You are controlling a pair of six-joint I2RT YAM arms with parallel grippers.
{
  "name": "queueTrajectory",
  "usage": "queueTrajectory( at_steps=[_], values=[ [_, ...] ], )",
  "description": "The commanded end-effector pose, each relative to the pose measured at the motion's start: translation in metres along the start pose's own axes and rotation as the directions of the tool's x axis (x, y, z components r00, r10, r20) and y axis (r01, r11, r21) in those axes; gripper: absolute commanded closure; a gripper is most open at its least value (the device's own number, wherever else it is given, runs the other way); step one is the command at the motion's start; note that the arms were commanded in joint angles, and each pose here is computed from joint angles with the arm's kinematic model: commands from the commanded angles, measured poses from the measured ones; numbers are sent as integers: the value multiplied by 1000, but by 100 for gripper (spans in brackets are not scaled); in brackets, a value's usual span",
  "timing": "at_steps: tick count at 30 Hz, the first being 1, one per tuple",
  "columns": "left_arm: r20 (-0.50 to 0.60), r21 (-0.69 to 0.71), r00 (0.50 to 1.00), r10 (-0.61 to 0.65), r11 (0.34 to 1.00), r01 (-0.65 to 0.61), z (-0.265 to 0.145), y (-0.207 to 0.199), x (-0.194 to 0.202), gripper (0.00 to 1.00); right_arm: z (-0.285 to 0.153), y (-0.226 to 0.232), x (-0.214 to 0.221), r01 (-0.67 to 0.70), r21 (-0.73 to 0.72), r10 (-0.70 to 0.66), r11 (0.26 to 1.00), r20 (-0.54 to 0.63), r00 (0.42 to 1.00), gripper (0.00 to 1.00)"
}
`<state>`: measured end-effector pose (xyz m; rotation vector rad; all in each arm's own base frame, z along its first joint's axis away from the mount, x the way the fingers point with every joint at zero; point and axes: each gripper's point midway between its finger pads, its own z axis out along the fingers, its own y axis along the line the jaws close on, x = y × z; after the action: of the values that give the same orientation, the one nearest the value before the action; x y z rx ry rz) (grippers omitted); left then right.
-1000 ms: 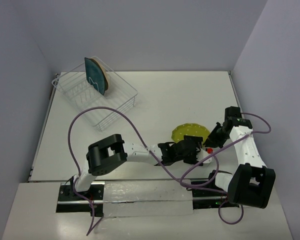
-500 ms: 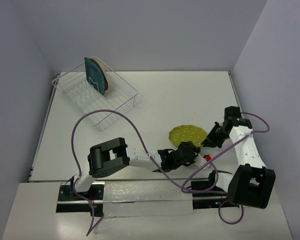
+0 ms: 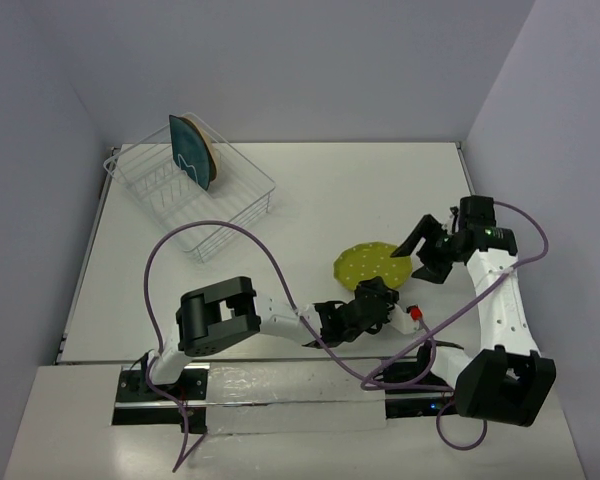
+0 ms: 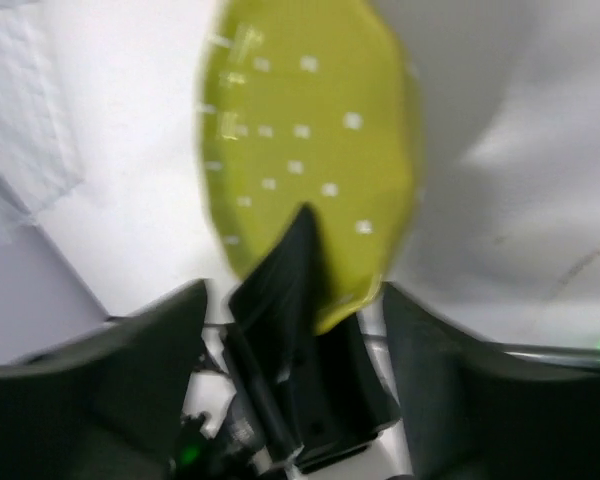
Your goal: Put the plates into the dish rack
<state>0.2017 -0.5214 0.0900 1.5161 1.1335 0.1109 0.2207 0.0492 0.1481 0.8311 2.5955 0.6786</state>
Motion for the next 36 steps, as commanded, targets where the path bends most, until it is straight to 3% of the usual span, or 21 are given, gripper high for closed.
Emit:
queueTrajectory(
  at_steps=[1,7,10,12,15,16,18,19,22,24,27,30,36],
  values=[
    [123,-233,983,-139,958,165,-6,80,-41,100,-37,43,-16,105,-131,-94,986,94,991,14],
    [144,-349,957,-251,892,286,-13,134,-46,100,-75,50,-57,119,-49,-96,992,328,940,11],
    [189,-371,900,-392,821,435,-20,174,-49,100,-93,42,-83,36,-53,-8,998,458,889,9],
    [207,-355,852,-481,774,524,-23,194,-48,100,-98,42,-87,9,-126,51,992,464,884,9],
    [279,-409,765,-580,649,641,-45,241,-46,100,-92,40,-85,-7,-191,92,982,441,893,7],
    [329,-422,716,-616,583,695,-57,269,-47,100,-89,37,-84,-22,-192,105,981,432,896,3],
    [346,-404,665,-662,534,743,-63,280,-45,100,-84,28,-83,-63,-179,134,982,421,897,0],
    [389,-403,597,-702,454,795,-80,310,-40,100,-83,23,-83,-82,-168,147,982,424,893,0],
    [429,-473,524,-735,312,824,-103,356,-4,100,-84,9,-82,-106,-122,152,987,479,865,0],
    [517,-475,435,-737,175,862,-133,402,19,100,-87,-1,-85,-138,-105,173,985,545,821,0],
    [554,-454,329,-765,54,889,-157,438,42,100,-86,-5,-90,-134,-112,174,985,605,777,0],
    [615,-499,275,-739,-95,861,-198,491,80,100,-81,-8,-95,-105,-55,116,993,628,769,0],
    [697,-567,230,-680,-325,757,-253,522,154,100,-50,7,-105,-2,128,-76,992,601,796,0]
  ],
)
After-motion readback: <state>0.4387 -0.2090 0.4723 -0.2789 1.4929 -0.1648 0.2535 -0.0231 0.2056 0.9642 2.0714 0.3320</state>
